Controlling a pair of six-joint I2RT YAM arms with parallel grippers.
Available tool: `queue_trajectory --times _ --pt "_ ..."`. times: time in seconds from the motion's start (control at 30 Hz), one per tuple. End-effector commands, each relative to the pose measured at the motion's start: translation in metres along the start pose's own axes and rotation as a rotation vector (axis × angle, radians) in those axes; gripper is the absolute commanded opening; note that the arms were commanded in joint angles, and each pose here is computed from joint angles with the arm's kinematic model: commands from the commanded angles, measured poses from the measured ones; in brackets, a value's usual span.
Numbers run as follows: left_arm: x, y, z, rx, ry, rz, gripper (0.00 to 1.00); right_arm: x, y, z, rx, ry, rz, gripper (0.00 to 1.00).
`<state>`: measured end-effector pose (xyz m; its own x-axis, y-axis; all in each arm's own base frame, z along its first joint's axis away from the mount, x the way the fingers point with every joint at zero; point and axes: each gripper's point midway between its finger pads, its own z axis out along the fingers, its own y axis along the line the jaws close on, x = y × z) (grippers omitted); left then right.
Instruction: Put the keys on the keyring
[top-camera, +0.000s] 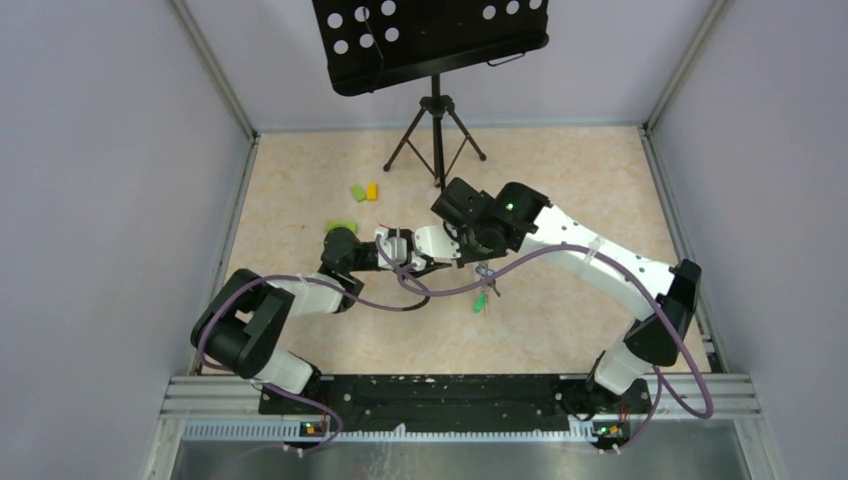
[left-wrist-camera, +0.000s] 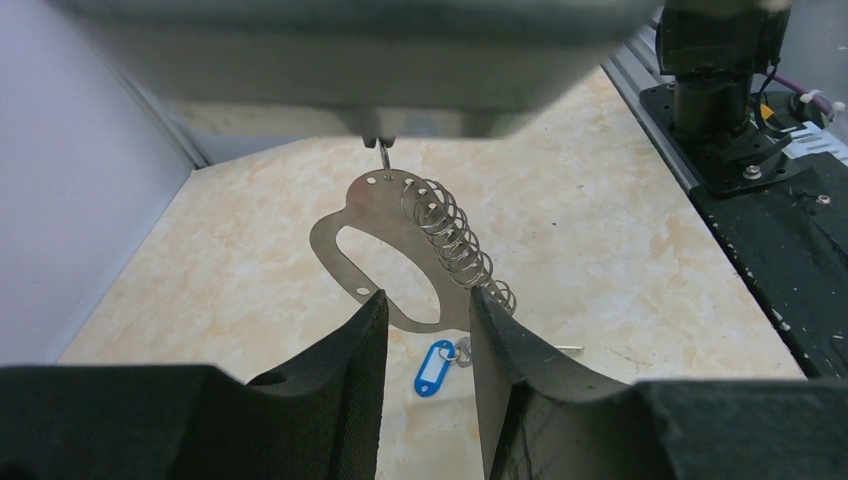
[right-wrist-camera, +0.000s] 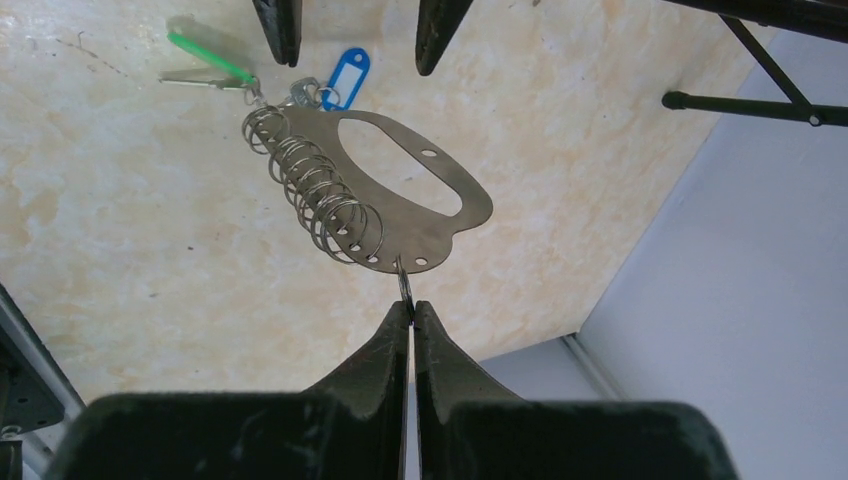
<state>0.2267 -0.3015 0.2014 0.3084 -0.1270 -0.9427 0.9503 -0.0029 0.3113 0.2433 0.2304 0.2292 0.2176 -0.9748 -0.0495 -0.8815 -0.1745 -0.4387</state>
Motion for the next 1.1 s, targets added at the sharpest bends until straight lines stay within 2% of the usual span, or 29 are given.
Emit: queue_trajectory --times 0.0,0.27,0.47,0.83,1.07 --pt "-0.009 0.012 0.001 -0.044 -0.011 0.047 0.39 -0.002 -0.005 0.002 0.021 0.034 -0.017 0.00" --pt "-0.022 0.010 0.003 -0.038 -0.065 -0.013 0.37 -0.039 0.002 -0.015 -0.040 -0.200 0.049 0.00" --pt "-0.035 0.008 0.008 -0.010 -0.107 -0.060 0.34 -0.046 0.005 -0.015 -0.064 -0.296 0.099 0.00" --pt "-0.030 0.006 0.015 0.013 -0.095 -0.098 0.35 -0.054 0.003 -0.014 -0.063 -0.391 0.155 0.00" --pt "-0.029 -0.001 0.019 0.054 -0.104 -0.115 0.36 -0.055 0.002 -0.013 -0.064 -0.398 0.163 0.00"
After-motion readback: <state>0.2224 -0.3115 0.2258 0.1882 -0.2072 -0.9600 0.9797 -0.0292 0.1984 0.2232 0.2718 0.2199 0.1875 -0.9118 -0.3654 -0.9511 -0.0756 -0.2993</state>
